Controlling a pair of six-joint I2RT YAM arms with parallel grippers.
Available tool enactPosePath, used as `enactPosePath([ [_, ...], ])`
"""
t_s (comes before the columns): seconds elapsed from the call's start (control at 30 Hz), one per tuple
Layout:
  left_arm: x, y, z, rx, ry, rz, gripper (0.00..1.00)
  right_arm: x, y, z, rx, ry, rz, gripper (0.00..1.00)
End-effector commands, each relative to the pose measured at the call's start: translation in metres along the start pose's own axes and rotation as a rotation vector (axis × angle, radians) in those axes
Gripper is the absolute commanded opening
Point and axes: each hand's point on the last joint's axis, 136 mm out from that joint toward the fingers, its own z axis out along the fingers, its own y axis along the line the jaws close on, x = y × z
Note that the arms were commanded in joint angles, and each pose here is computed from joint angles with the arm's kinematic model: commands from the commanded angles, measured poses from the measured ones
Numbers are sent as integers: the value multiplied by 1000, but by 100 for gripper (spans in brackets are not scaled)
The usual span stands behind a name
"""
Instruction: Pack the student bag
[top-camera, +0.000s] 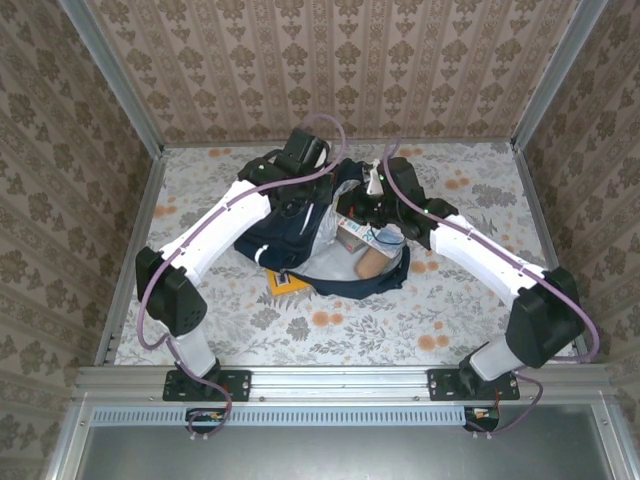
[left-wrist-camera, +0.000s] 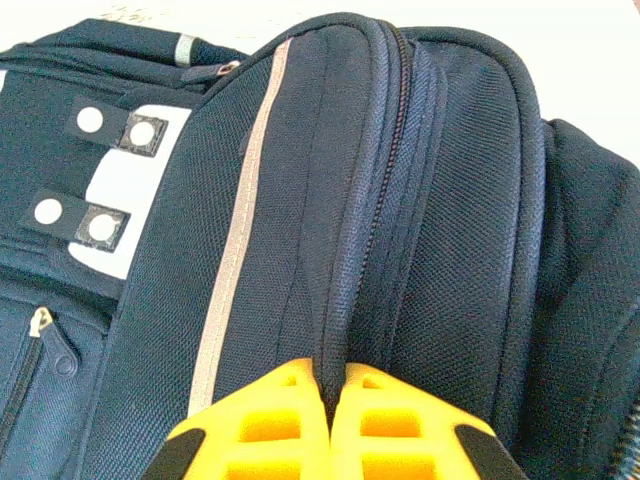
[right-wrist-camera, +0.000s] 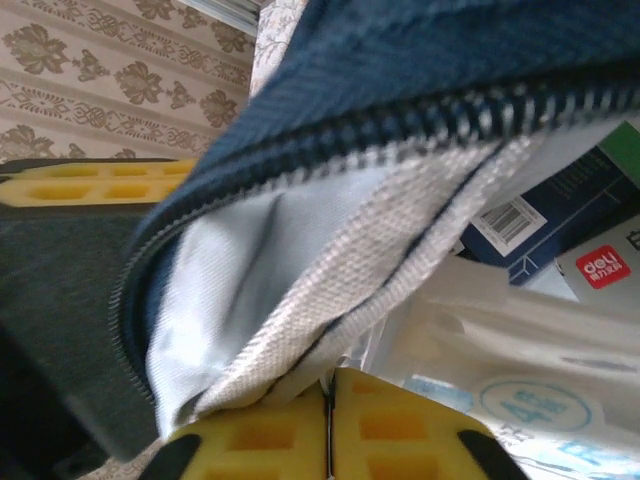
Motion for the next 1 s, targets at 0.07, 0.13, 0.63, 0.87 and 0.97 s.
enactPosePath([
  [0.07,-46,-37,-44,151,-196,-32,0,36,-17,23,46,111,-14,44],
  [0.13,-45,-36,-43,149,-193,-34,0,29,-20,11,84,81,-37,54],
  [0.63,-60,-25,-66,119,-257,-61,0,6,-78,-39,138,-30,43,53],
  [0.87,-72,-35,-86,170,-295,-62,0,2,-76,8,106,16,64,51],
  [0.97,-73,-33,-91,161,-308,-59,0,11,-82,29,127,74,71,49],
])
